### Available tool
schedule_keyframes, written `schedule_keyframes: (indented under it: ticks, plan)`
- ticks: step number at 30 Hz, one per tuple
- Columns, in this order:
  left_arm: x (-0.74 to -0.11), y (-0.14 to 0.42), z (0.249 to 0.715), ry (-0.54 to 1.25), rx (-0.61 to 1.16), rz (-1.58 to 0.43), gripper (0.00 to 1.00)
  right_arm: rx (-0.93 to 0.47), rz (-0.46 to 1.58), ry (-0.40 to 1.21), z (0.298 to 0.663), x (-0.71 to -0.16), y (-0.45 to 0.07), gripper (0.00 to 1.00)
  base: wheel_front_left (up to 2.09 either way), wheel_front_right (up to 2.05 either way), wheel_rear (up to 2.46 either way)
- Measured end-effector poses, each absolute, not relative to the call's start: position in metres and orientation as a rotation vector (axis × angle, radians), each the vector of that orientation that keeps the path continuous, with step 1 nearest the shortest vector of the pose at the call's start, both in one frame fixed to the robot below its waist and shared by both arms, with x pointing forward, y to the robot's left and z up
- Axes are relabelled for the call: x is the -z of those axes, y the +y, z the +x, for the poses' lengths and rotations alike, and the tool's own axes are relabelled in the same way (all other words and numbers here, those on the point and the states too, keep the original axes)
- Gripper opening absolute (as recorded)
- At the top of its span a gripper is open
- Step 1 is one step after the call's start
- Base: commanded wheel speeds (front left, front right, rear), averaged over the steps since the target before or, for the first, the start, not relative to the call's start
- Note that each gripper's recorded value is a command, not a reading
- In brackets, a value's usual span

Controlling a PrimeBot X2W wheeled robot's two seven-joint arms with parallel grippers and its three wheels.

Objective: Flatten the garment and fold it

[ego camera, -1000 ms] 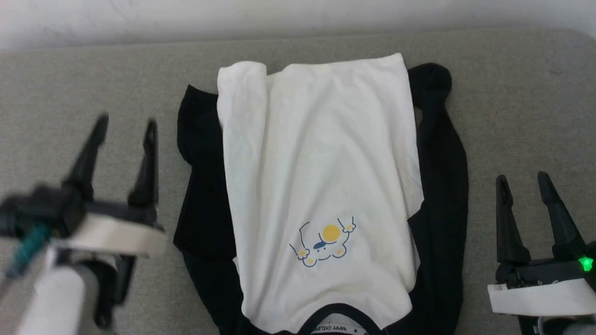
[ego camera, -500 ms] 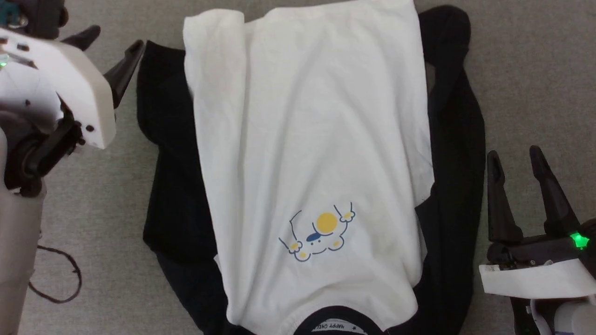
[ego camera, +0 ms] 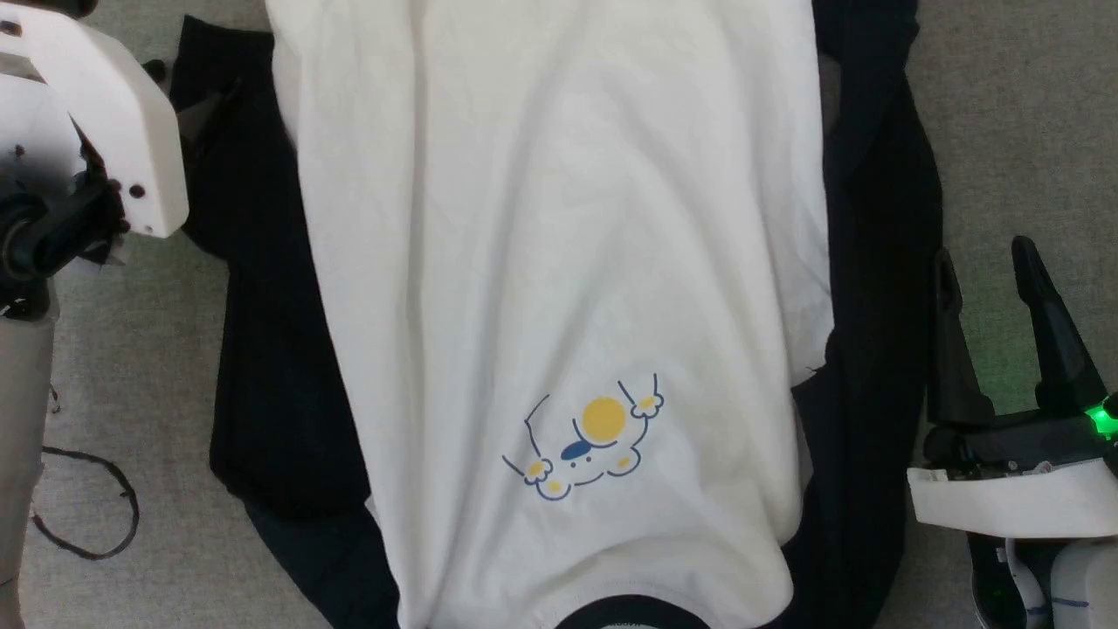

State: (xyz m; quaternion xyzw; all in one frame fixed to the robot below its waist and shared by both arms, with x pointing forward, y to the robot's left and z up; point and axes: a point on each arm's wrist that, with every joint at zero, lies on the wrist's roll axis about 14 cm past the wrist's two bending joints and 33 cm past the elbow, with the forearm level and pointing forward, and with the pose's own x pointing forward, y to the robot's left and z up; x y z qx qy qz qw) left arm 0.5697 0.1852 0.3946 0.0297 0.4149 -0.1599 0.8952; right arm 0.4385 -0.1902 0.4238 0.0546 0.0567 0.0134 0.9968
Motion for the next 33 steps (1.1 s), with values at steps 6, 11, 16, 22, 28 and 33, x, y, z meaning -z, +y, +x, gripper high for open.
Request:
schedule_keyframes:
  ticks: [6, 11, 16, 22, 28, 33]
  plan:
    - [-0.381, 0.187, 0.575, 0.883, 0.328, 0.073, 1.0, -0.021, 0.107, 0.127, 0.441, -0.417, -0.192, 1.0, 0.0, 0.0, 0.0]
    - [-0.376, 0.183, 0.576, 0.895, 0.342, 0.001, 0.0, -0.01, 0.1, 0.136, 0.441, -0.413, -0.196, 1.0, 0.0, 0.0, 0.0]
    - [-0.387, 0.177, 0.574, 0.863, 0.355, -0.092, 0.0, -0.013, 0.103, 0.125, 0.442, -0.417, -0.195, 1.0, 0.0, 0.0, 0.0]
    - [-0.426, 0.181, 0.578, 0.685, 0.338, -0.114, 0.0, -0.032, 0.123, 0.096, 0.441, -0.43, -0.188, 1.0, 0.0, 0.0, 0.0]
    - [-0.481, 0.205, 0.573, 0.495, 0.282, -0.049, 0.0, -0.033, 0.152, 0.061, 0.431, -0.448, -0.187, 1.0, 0.0, 0.0, 0.0]
    - [-0.52, 0.238, 0.549, 0.41, 0.201, -0.055, 0.0, -0.036, 0.184, 0.028, 0.417, -0.464, -0.184, 1.0, 0.0, 0.0, 0.0]
